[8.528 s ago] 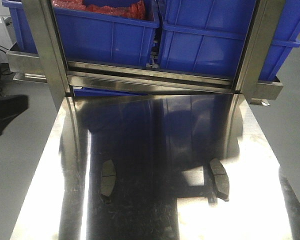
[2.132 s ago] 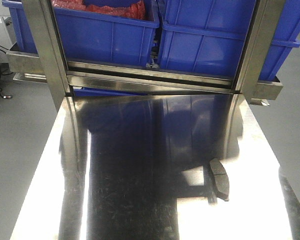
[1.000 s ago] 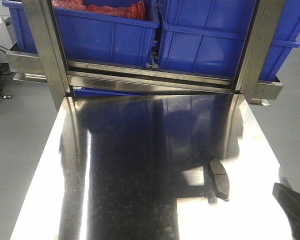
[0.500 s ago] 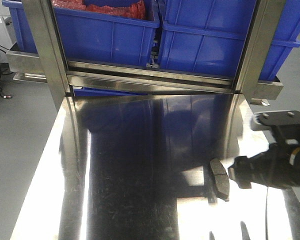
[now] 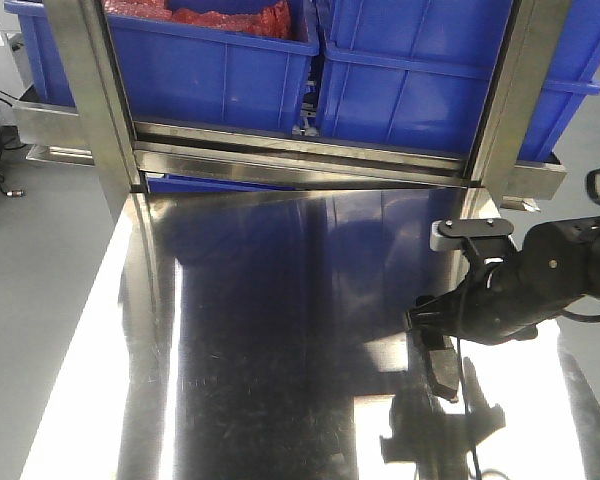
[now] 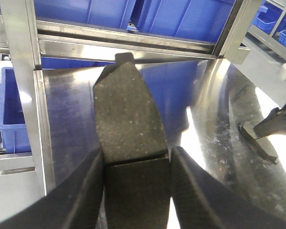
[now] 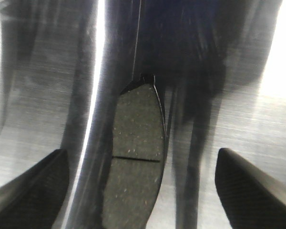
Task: Move and align brake pads A on conveyor
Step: 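Lower the right gripper onto the other brake pad and close it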
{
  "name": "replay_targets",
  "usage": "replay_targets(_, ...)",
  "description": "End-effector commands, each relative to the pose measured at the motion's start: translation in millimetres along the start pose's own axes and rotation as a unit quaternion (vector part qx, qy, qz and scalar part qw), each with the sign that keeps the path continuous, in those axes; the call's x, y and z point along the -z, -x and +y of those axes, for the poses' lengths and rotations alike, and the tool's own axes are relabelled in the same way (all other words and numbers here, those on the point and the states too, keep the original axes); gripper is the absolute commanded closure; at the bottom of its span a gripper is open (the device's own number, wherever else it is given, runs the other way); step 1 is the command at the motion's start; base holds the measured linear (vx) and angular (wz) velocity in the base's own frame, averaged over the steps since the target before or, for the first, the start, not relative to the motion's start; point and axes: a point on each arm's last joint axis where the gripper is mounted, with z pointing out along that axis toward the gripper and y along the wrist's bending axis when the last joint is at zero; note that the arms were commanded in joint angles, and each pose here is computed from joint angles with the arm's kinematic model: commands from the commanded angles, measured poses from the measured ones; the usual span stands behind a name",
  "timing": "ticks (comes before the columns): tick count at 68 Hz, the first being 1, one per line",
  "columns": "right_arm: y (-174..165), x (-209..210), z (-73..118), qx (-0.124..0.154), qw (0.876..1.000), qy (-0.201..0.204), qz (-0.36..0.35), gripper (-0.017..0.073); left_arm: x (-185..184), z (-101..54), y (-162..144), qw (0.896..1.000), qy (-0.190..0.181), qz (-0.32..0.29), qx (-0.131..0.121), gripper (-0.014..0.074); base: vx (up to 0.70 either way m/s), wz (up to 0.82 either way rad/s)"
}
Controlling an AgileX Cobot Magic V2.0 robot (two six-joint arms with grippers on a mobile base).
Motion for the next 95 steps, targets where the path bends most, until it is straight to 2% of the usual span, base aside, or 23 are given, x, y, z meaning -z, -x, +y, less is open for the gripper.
replay_targets(1,12.2,5.3,6.7,0.016,0.999,0.006,-0.036,-0.0031,4.7,-5.1,14.3,0.998,-0.023,-0.05,-0.001,0.0469,0.0,0.0)
replay_targets(15,10.5,-10.4,9.7,0.019,1.0,0.006,-0.023,-0.0031,4.7,-5.0,14.2,0.998,-0.023,-0.05,-0.001,0.0469,0.0,0.0)
replay_targets(35,11.5,-10.7,9.8,0.019,0.999,0.007,-0.029,-0.0011,4.7,-5.0,14.2,0.998,-0.023,-0.05,-0.001,0.0469,0.0,0.0)
replay_targets(40,10.9,-10.7,9.7,0.019,0.999,0.006,-0.025,0.0027,4.7,-5.0,14.2,0.998,-0.023,-0.05,-0.001,0.0469,0.0,0.0)
replay_targets(67,9.3,-10.8,9.5,0.02,1.0,0.006,-0.016,0.0393,4.7,-5.0,14.2,0.998,-0.023,-0.05,-0.001,0.0469,0.0,0.0)
replay_targets(83,10.6,-3.4,9.7,0.022,0.999,0.006,-0.026,0.0488,4.7,-5.0,14.2,0.998,-0.023,-0.05,-0.001,0.0469,0.0,0.0)
replay_targets(95,14.9,16.6,10.4,0.023,0.998,0.01,-0.064,0.051,4.7,-5.0,14.2,0.998,-0.023,-0.05,-0.001,0.0469,0.0,0.0)
